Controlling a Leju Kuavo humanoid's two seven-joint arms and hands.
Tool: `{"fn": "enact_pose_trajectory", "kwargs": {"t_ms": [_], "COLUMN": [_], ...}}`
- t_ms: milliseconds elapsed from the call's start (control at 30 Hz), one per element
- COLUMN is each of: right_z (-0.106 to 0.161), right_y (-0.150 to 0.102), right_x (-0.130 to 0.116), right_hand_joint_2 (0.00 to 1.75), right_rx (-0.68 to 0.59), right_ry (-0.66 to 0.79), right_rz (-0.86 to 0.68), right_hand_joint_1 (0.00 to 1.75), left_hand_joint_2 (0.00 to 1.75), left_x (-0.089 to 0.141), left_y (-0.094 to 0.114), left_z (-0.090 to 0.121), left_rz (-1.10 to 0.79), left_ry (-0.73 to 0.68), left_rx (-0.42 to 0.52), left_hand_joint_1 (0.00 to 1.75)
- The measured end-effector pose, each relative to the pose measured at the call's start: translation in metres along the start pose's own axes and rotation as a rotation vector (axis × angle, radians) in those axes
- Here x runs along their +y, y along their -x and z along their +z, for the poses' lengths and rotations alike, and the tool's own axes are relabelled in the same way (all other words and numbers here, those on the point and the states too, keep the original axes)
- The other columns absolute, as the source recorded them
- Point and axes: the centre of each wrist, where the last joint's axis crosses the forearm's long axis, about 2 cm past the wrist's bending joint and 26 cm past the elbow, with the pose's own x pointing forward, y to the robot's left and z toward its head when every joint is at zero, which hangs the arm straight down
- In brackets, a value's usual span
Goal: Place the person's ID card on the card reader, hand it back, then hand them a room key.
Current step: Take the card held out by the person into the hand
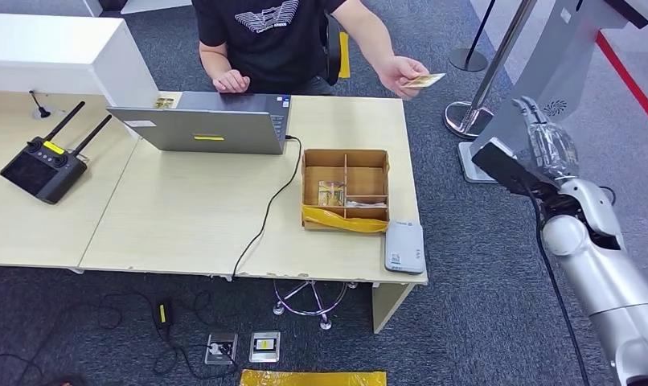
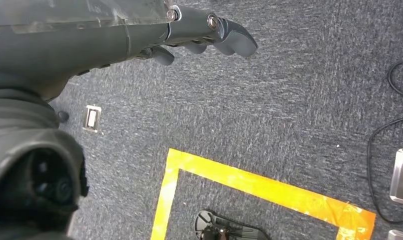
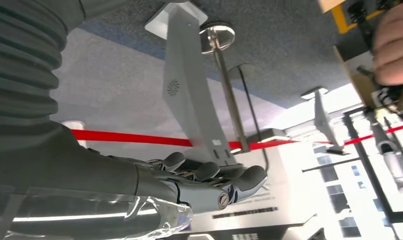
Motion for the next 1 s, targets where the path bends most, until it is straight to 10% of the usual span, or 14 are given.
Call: {"fn": "enact_pose_trajectory", "kwargs": {"t_ms": [1000], "right_z": [-0.027], "right_y": [-0.082], "right_x": [0.057], "right_hand_joint_2": [1.75], "right_rx": [-0.112], "right_ry": [0.014], "right_rz": [0.018], "right_hand_joint_1": [0.0], "left_hand_joint_2": [0.0], "left_x": [-0.005], "left_y": [0.0], "left_z": [0.002], "left_rz": [0.0], "left_ry": [-0.002], "left_rx": [0.018], "left_hand_joint_1": [0.0]}}
